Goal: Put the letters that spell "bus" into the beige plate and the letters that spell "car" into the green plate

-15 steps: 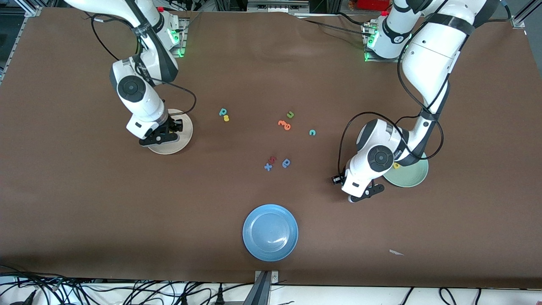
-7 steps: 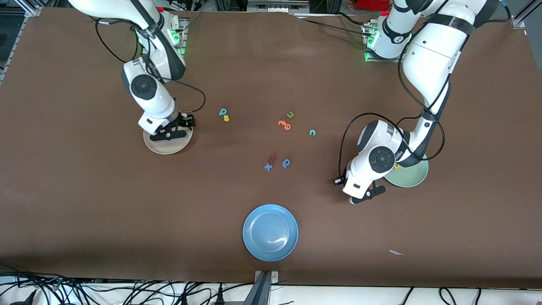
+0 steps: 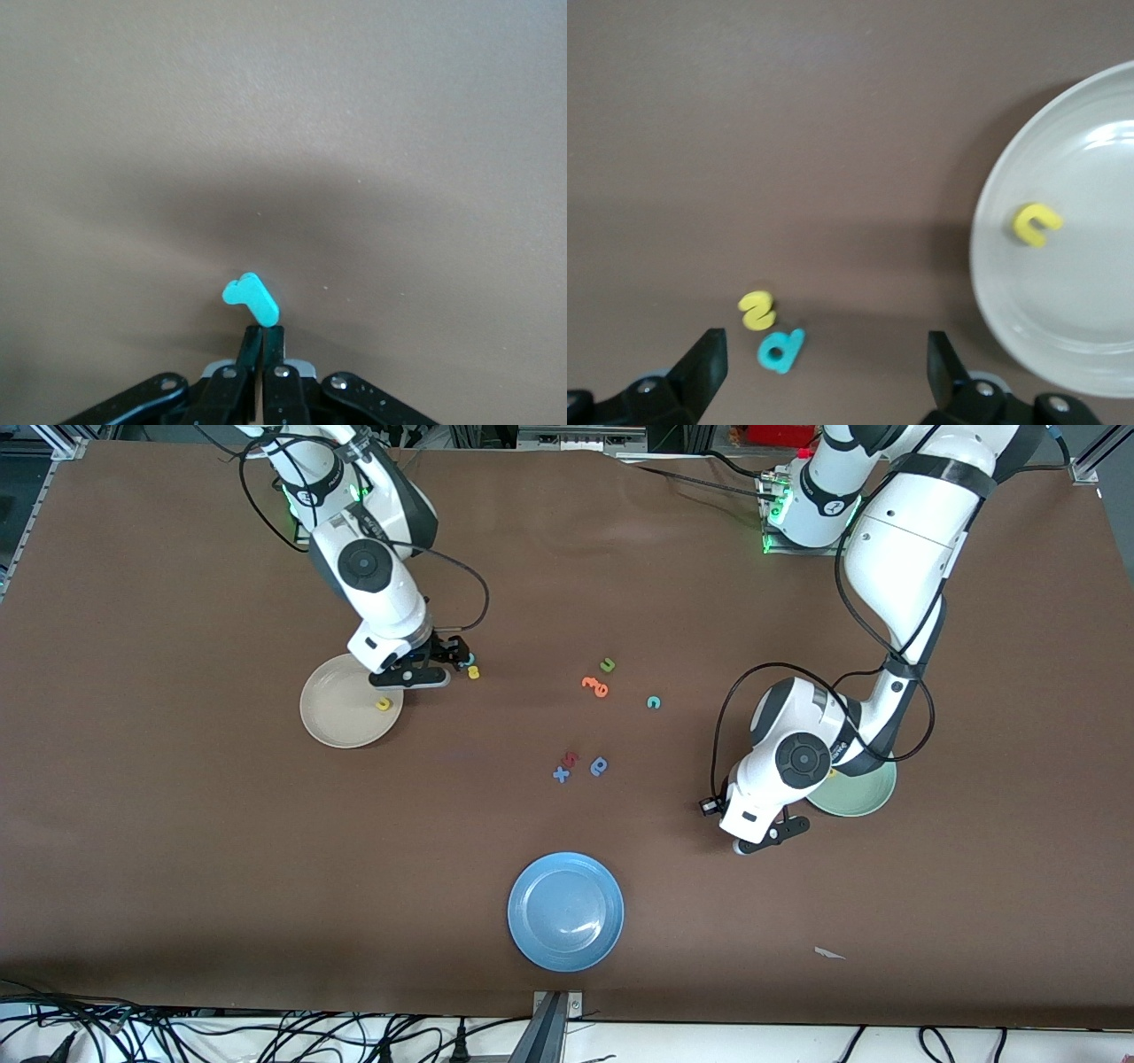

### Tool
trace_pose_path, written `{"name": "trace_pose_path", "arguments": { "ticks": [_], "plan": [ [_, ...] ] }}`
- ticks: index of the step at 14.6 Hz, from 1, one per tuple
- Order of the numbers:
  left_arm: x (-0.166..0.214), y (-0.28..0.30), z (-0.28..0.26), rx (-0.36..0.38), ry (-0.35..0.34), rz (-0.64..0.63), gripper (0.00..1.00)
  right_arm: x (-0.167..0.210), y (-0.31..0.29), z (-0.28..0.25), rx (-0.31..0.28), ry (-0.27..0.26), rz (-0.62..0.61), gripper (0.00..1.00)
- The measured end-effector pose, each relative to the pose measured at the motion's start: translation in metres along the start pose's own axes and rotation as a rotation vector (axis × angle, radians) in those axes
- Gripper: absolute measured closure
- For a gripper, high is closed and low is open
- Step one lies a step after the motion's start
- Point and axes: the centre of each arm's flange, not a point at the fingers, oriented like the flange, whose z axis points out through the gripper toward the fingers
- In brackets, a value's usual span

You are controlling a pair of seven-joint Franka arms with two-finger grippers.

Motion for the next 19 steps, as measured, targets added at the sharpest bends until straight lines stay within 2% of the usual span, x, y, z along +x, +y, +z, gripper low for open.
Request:
{"name": "trace_pose_path", "arguments": {
  "ticks": [5,12,15,16,18,19],
  "plan": [
    [0.02,-0.028,-0.021,0.053,-0.061,0.075,0.94,-0.019,-0.035,0.017,0.043,0.017,0.005,0.0],
    [0.017,-0.028,-0.029,0.059,-0.074,0.085,0.92,-0.027,-0.034,0.062,0.116,0.019,0.008,0.01],
    [0.016,-0.022,-0.024,0.057,-0.071,0.058,0.68,-0.028,-0.034,0.066,0.116,0.018,0.001,0.04],
    [0.017,-0.019,-0.022,0.054,-0.069,0.05,0.58,-0.028,-0.034,0.066,0.116,0.019,-0.002,0.11],
    [0.02,-0.013,-0.018,0.049,-0.066,0.031,0.41,-0.03,-0.033,0.068,0.116,0.021,-0.004,0.32],
    [0.022,-0.011,-0.016,0.045,-0.063,0.018,0.3,-0.03,-0.032,0.068,0.118,0.028,-0.01,0.32]
  ]
}}
